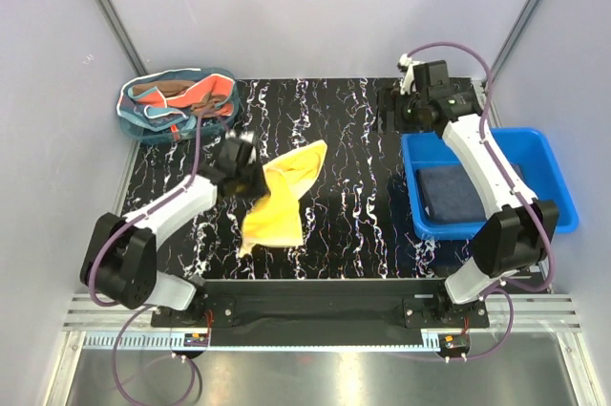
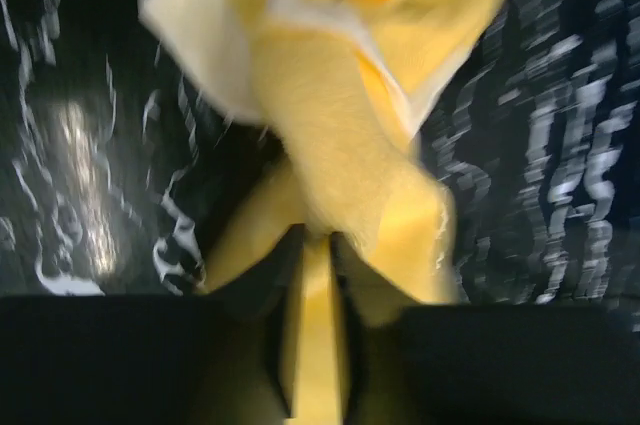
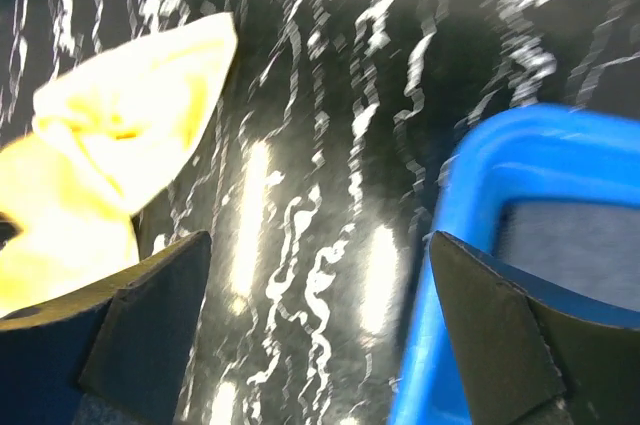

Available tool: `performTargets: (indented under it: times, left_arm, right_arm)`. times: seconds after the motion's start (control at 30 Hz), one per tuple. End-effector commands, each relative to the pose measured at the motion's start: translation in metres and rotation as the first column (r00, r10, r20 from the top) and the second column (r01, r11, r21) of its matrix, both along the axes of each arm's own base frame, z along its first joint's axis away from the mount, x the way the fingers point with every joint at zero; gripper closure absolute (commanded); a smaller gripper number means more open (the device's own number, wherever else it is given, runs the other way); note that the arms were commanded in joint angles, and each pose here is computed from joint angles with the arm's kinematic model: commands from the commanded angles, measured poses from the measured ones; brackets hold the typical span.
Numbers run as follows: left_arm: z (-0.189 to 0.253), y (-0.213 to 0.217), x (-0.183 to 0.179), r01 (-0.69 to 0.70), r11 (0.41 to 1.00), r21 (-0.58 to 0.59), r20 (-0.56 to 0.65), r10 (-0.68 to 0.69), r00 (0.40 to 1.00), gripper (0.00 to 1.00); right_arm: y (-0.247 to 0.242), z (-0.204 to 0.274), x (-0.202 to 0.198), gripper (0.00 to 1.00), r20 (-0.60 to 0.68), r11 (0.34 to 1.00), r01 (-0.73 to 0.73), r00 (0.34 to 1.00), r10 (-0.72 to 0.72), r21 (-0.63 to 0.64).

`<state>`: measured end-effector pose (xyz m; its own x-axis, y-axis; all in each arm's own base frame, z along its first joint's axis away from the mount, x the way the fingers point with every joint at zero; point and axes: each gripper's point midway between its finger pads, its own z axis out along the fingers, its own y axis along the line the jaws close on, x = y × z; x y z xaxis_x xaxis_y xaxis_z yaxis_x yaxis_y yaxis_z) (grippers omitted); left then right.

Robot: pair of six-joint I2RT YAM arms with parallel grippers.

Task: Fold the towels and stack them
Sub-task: Move the towel to the center of the board, then flatten out the crumpled towel

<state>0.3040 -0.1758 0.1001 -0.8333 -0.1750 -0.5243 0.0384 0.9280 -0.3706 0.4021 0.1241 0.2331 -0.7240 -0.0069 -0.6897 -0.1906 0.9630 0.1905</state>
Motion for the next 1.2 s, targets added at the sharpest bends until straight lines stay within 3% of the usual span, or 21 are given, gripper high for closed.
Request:
performTargets:
  times: [0.0,0.1,0.13,0.17,0.27,0.3,0.37,0.4,0.57,0.73,0.87,1.17]
  left_arm:
    - [0.017,-0.002,-0.005,-0.095,0.992,-0.076,0.096,0.103,0.990,0.68]
    - [0.025,0.022,-0.006,-0.192,0.980,-0.040,0.175,0.197,0.965,0.51]
    - [0.029,0.030,-0.003,-0.216,0.976,-0.026,0.195,0.217,0.957,0.46]
    - [0.042,0.032,0.008,-0.224,0.974,-0.027,0.233,0.224,0.946,0.44]
    - [0.054,0.055,0.044,-0.291,0.957,-0.012,0.241,0.285,0.928,0.44]
    - [0.036,0.053,0.053,-0.281,0.959,-0.026,0.164,0.281,0.946,0.44]
    - [0.034,0.070,0.080,-0.345,0.937,-0.058,0.120,0.350,0.929,0.46]
    - [0.011,0.070,0.087,-0.343,0.939,-0.035,0.056,0.345,0.937,0.49]
    - [-0.023,0.066,0.114,-0.331,0.943,0.017,-0.019,0.331,0.943,0.53]
    - [-0.057,0.048,0.115,-0.284,0.958,-0.037,-0.079,0.281,0.957,0.53]
    - [-0.072,0.049,0.108,-0.288,0.958,0.009,-0.104,0.288,0.952,0.53]
    - [-0.099,0.052,0.092,-0.315,0.934,0.168,-0.138,0.339,0.931,0.58]
  right_arm:
    - [0.040,-0.006,-0.010,0.05,-0.011,0.993,-0.099,0.995,0.100,0.066]
    - [0.074,-0.029,-0.003,0.11,-0.029,0.978,-0.173,0.984,0.177,0.113]
    - [0.091,-0.048,-0.001,0.16,-0.067,0.974,-0.183,0.979,0.193,0.131]
    - [0.101,-0.053,0.007,0.26,-0.058,0.971,-0.192,0.978,0.202,0.144]
    - [0.127,-0.084,0.033,0.42,-0.093,0.973,-0.186,0.975,0.200,0.138]
    - [0.127,-0.090,0.044,0.46,-0.095,0.980,-0.151,0.982,0.164,0.129]
    - [0.135,-0.114,0.063,0.53,-0.131,0.985,-0.085,0.986,0.105,0.148]
    - [0.136,-0.122,0.068,0.52,-0.137,0.987,-0.067,0.987,0.087,0.147]
    - [0.148,-0.156,0.095,0.51,-0.171,0.985,0.006,0.985,0.024,0.174]
    - [0.164,-0.180,0.107,0.46,-0.219,0.969,0.051,0.976,0.003,0.243]
    - [0.152,-0.197,0.112,0.46,-0.214,0.974,0.115,0.974,-0.072,0.193]
    - [0.171,-0.206,0.108,0.53,-0.205,0.968,-0.005,0.977,0.059,0.251]
